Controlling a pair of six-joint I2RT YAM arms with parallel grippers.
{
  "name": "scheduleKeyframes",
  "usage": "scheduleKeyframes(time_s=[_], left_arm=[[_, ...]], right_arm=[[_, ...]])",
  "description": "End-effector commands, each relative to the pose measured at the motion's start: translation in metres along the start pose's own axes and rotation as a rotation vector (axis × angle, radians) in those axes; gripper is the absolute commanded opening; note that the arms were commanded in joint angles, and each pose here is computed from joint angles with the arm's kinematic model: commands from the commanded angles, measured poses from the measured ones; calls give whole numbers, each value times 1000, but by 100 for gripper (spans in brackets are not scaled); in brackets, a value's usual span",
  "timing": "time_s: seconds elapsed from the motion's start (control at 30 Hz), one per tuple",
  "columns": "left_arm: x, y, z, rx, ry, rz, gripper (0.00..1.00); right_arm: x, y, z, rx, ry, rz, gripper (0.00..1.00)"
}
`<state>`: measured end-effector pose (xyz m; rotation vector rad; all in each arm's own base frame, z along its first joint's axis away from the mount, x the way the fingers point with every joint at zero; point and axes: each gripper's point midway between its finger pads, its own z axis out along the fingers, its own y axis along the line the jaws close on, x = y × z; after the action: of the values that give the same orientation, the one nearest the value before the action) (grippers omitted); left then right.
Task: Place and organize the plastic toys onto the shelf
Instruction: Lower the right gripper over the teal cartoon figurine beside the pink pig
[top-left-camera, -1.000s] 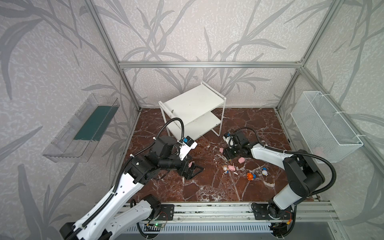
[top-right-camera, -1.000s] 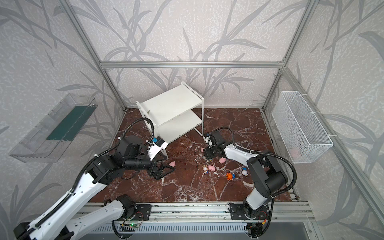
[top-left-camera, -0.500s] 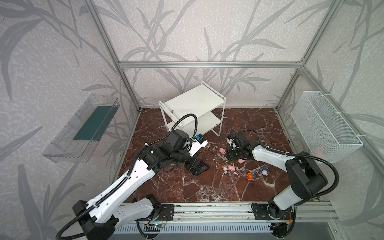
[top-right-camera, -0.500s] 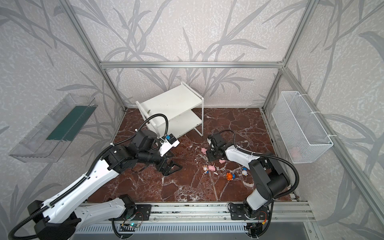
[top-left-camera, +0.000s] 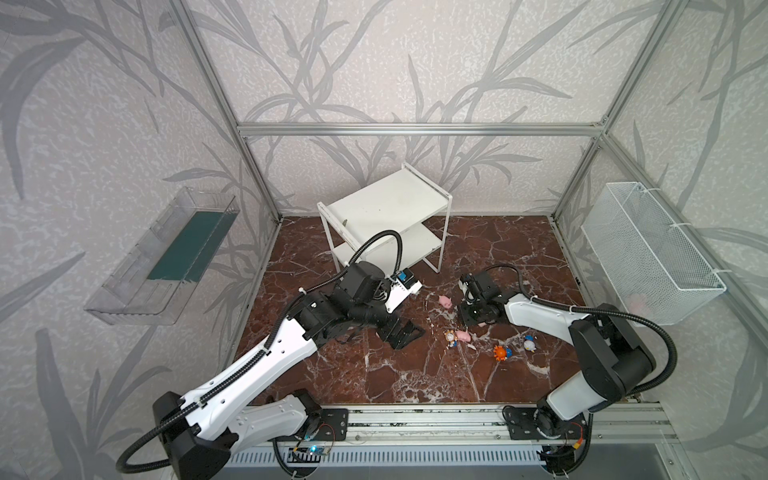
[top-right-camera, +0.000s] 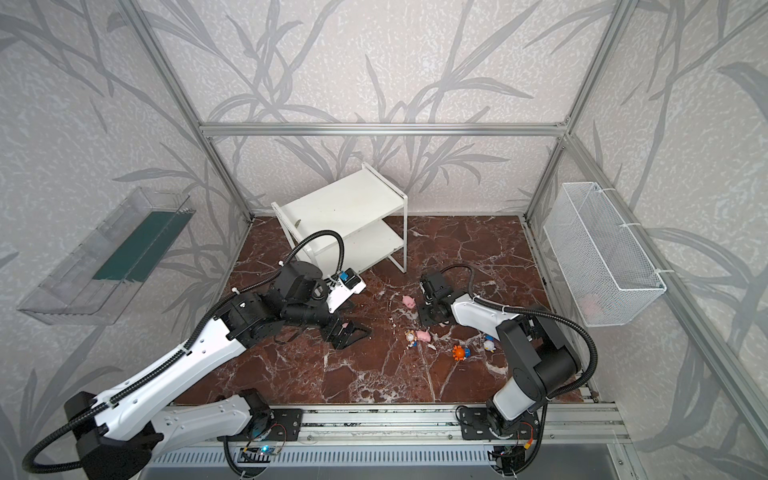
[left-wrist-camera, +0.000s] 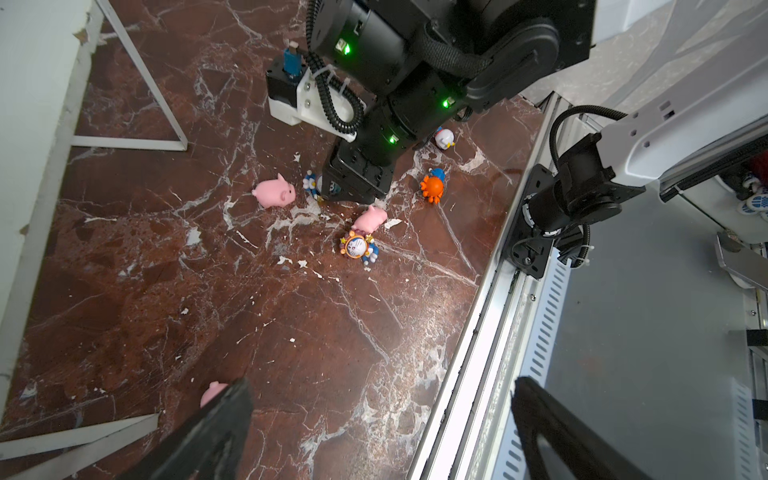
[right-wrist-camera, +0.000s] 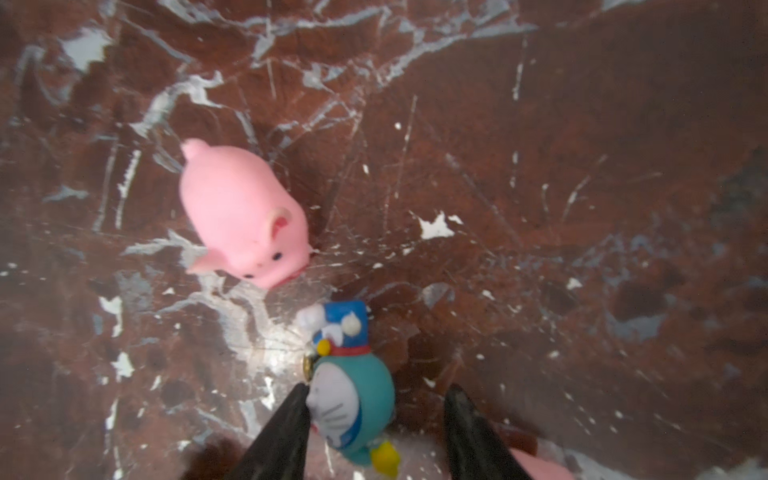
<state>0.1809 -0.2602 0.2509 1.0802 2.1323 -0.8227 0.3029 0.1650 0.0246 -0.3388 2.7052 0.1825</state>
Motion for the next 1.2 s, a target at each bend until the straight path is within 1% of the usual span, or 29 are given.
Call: scheduleKeyframes(time_s=[0.0, 0.2, 0.3, 0.53, 0.67, 0.87, 1.03, 1.1, 1.17], left_arm=[[-9, -1, -5, -11, -59, 60, 99], [-2, 4, -3, -30, -38, 53, 99], [-1, 4, -4, -36, -43, 58, 99], [-1, 6, -2, -43, -39, 58, 99], [-2, 8, -2, -49, -39, 56, 99], [0, 11, -2, -58, -37, 52, 99], [2, 13, -2, -68, -31, 52, 99], [2, 14, -3, -75, -34, 54, 99], [2, 16, -4, -85, -35, 56, 99]], right_arm=[[-9, -18, -7, 108, -1, -10, 53], [-25, -27, -10, 124, -22, 13, 57], [-26, -27, -13, 120, -14, 1, 59], [-11, -16, -17, 50, 58, -48, 65], [-2, -15, -12, 51, 114, -68, 66], [3, -22, -7, 91, 156, -79, 67], [2, -40, -5, 185, 184, -92, 67], [-4, -48, -7, 211, 168, -90, 67], [-6, -54, 0, 223, 188, -84, 67]])
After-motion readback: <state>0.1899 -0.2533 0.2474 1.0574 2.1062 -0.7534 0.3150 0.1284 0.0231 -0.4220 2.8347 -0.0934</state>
